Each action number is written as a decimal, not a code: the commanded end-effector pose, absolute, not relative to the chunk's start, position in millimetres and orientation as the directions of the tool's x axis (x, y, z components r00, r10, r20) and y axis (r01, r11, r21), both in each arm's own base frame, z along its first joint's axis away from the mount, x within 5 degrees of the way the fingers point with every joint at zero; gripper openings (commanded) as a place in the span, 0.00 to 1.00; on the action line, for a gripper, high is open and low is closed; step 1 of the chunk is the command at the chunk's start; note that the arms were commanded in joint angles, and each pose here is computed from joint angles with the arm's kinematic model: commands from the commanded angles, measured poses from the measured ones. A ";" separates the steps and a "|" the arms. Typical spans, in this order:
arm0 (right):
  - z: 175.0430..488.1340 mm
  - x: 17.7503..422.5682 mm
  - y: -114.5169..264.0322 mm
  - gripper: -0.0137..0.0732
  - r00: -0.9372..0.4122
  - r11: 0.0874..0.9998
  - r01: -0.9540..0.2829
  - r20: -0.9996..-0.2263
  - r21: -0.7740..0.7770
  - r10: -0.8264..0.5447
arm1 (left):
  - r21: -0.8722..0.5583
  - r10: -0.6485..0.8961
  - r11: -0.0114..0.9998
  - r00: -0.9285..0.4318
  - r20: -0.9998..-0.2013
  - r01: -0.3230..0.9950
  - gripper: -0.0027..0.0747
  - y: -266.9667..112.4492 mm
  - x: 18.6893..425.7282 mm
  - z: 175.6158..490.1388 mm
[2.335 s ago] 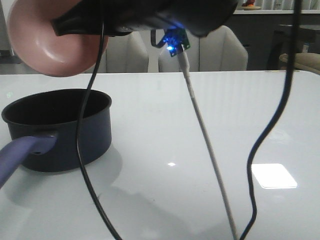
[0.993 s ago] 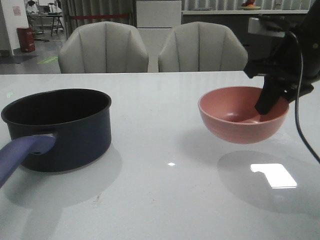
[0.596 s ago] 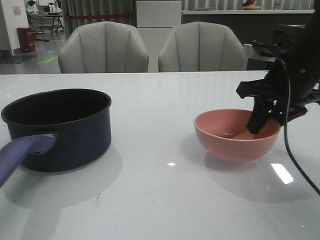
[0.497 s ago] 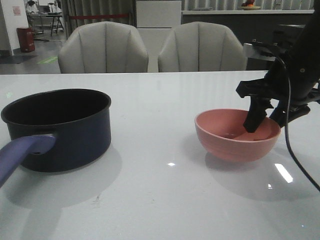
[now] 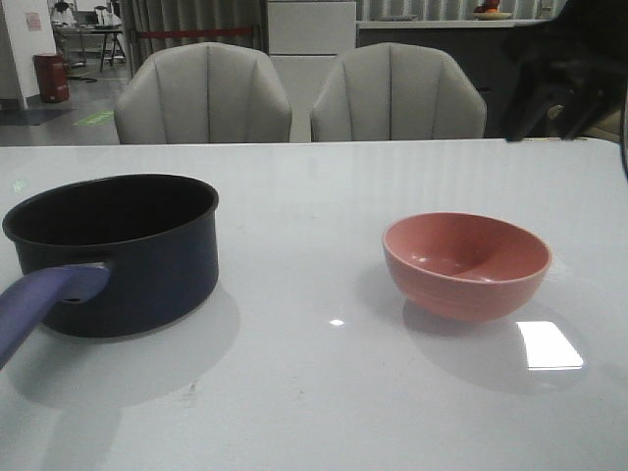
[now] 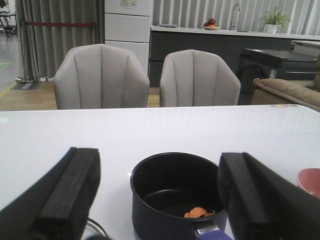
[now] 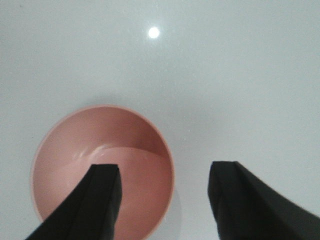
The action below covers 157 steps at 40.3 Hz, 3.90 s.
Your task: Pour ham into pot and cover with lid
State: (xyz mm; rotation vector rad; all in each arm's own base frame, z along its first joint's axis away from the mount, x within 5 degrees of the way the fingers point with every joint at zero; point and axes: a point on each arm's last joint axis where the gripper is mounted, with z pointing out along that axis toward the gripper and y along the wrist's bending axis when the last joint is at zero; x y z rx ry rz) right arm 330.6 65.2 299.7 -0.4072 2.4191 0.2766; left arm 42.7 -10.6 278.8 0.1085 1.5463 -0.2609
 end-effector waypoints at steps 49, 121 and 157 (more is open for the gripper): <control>268.9 59.5 22.6 0.73 0.029 0.943 -0.333 -0.999 0.008 0.018 | -0.096 -0.121 0.963 0.085 -0.989 0.250 0.72 -10.7 41.5 293.3; 261.3 60.6 23.1 0.33 0.004 0.942 -0.335 -1.000 0.008 0.010 | -0.085 -0.309 0.938 -0.697 -0.647 -0.337 0.83 1.2 223.8 299.8; 261.3 60.6 23.1 0.33 0.004 0.942 -0.335 -1.000 0.008 0.010 | -0.058 -0.428 0.900 -0.850 -0.308 -0.432 0.83 39.4 326.7 244.0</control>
